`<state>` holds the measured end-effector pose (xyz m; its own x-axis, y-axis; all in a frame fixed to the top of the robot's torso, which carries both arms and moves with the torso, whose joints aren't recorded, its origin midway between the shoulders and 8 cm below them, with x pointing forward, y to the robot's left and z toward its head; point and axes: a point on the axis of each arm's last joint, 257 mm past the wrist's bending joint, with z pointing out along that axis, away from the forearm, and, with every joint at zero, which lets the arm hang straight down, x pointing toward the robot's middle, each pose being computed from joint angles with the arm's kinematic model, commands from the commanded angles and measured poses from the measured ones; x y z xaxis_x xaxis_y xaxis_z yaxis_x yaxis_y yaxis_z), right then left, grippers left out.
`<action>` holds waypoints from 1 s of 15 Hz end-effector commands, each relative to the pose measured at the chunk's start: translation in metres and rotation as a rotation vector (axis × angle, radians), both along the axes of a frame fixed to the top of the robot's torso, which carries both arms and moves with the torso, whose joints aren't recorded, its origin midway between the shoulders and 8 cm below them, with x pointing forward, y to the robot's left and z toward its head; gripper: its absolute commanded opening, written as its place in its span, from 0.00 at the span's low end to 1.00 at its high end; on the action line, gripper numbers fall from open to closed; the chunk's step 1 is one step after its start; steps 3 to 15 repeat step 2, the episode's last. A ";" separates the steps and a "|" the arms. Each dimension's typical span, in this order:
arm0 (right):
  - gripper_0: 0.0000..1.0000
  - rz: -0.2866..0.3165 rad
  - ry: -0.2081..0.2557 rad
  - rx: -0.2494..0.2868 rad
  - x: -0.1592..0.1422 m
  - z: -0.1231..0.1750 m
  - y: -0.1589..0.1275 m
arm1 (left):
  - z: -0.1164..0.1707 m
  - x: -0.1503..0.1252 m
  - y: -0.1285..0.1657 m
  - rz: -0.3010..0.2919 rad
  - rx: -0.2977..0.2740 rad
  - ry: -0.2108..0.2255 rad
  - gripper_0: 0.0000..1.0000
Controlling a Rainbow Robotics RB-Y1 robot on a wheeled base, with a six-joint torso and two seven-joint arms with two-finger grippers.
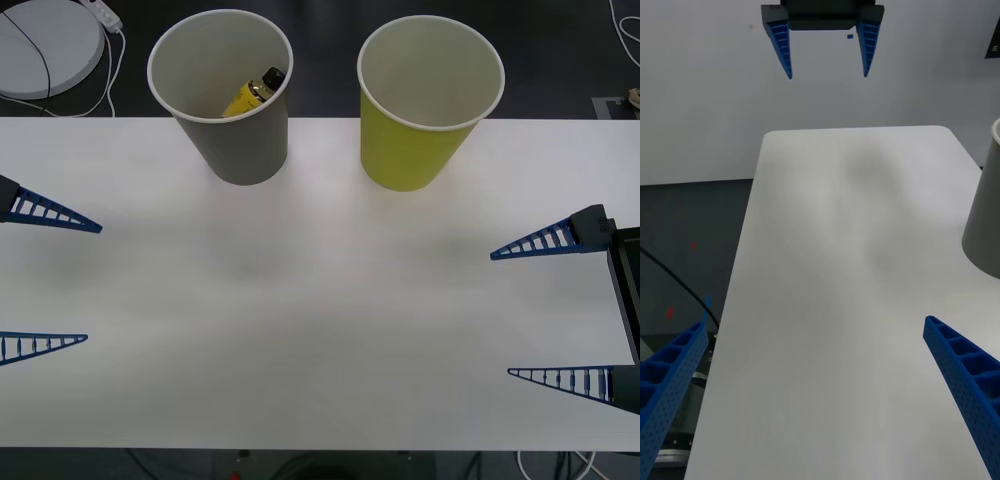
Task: Put the can into the green bin and the plastic bottle into the gray bin
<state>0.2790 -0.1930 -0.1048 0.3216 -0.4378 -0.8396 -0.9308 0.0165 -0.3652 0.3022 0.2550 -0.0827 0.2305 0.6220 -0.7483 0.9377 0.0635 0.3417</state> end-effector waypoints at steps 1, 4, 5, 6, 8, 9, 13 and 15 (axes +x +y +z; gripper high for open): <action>1.00 0.000 0.000 0.000 0.000 0.000 0.000 | -0.001 0.000 0.000 -0.001 0.003 0.000 1.00; 1.00 0.000 0.000 0.000 0.000 0.000 0.000 | -0.001 0.000 0.000 -0.001 0.003 0.000 1.00; 1.00 0.000 0.000 0.000 0.000 0.000 0.000 | -0.001 0.000 0.000 -0.001 0.003 0.000 1.00; 1.00 0.000 0.000 0.000 0.000 0.000 0.000 | -0.001 0.000 0.000 -0.001 0.003 0.000 1.00; 1.00 0.000 0.000 0.000 0.000 0.000 0.000 | -0.001 0.000 0.000 -0.001 0.003 0.000 1.00; 1.00 0.000 0.000 0.000 0.000 0.000 0.000 | -0.001 0.000 0.000 -0.001 0.003 0.000 1.00; 1.00 0.000 0.000 0.000 0.000 0.000 0.000 | -0.001 0.000 0.000 -0.001 0.003 0.000 1.00; 1.00 0.000 0.000 0.000 0.000 0.000 0.000 | -0.001 0.000 0.000 -0.001 0.003 0.000 1.00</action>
